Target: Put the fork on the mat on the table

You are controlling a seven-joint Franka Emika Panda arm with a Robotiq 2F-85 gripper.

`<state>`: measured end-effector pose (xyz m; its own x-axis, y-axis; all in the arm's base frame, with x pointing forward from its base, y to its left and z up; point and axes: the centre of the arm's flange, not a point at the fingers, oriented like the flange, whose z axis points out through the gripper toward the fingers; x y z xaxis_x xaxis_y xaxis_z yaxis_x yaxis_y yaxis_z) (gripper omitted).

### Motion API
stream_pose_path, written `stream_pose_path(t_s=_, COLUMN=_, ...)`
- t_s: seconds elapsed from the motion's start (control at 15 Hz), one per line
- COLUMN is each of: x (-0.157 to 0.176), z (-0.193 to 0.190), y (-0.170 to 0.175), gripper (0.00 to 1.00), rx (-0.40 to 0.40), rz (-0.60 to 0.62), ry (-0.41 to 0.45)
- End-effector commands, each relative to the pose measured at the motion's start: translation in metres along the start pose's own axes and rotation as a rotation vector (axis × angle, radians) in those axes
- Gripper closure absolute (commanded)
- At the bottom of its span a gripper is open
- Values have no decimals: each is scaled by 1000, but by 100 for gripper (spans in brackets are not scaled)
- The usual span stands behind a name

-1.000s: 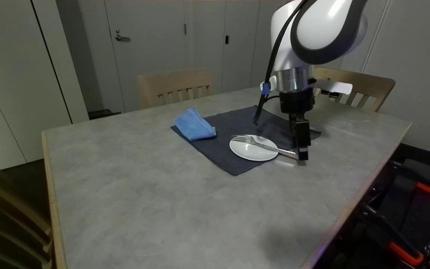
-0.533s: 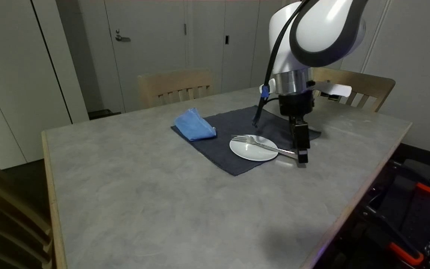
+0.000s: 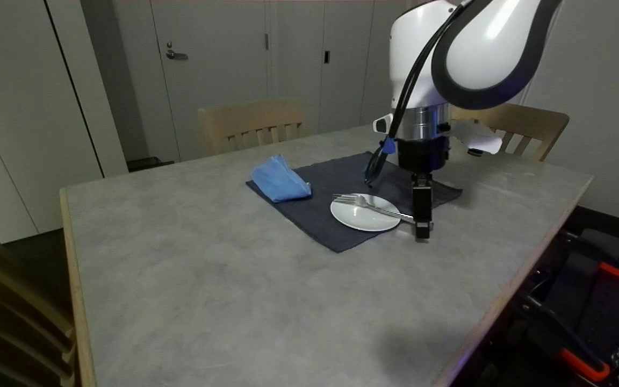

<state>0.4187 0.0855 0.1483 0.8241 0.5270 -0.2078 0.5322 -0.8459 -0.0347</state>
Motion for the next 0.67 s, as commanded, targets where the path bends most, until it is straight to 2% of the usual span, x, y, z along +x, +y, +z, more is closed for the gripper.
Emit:
stream_pose_path(t_s=0.0, x=-12, z=0, y=0, gripper=0, rx=-30, rz=29, ry=32)
stream_pose_path(t_s=0.6, x=-19, z=2, y=8, gripper=0, rx=-52, rz=88, ry=39)
